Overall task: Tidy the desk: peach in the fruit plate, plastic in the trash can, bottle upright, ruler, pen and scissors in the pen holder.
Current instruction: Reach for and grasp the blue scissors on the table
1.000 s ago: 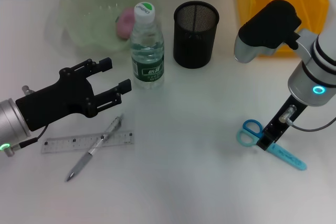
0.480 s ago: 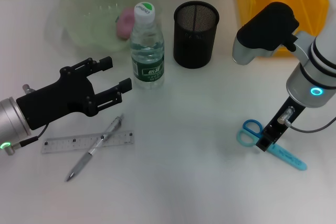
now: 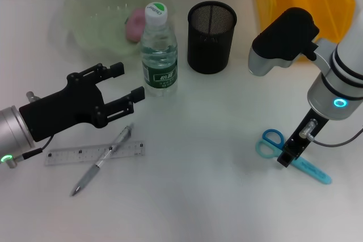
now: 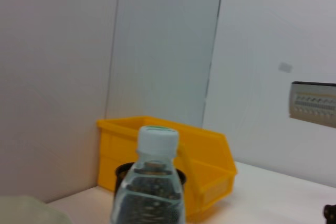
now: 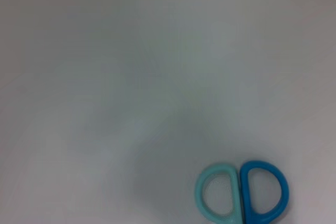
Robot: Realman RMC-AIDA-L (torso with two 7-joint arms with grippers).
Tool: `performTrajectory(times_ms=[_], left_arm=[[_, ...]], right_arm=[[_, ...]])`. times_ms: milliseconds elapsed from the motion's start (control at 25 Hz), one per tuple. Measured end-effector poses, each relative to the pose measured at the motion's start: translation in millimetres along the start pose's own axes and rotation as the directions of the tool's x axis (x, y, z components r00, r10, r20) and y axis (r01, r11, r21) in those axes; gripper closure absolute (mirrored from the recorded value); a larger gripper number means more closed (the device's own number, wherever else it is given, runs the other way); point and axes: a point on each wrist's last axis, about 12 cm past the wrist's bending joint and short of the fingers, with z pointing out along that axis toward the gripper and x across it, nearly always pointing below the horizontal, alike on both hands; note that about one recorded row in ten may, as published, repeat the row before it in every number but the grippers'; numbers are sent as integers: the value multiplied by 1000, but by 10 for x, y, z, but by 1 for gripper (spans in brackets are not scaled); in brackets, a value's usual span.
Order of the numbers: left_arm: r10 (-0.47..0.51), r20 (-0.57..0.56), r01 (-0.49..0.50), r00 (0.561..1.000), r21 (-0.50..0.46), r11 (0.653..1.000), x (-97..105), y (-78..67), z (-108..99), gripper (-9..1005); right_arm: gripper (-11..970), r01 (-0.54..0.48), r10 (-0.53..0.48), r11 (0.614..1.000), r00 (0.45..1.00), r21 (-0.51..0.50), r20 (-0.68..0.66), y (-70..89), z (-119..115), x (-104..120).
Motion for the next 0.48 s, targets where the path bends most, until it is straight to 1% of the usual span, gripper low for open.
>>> performTrajectory(times_ms=[240,480], left_arm=[[5,17,-5,1000,46,999,-28,-45,-2,271],[6,25,-7,1000,59,998,-41,-56,0,271]], right_arm=[[487,-1,1,1000,1000,-1,-3,5,9,7],[487,-4,4,1000,1000,-3,-5,3,17,15]])
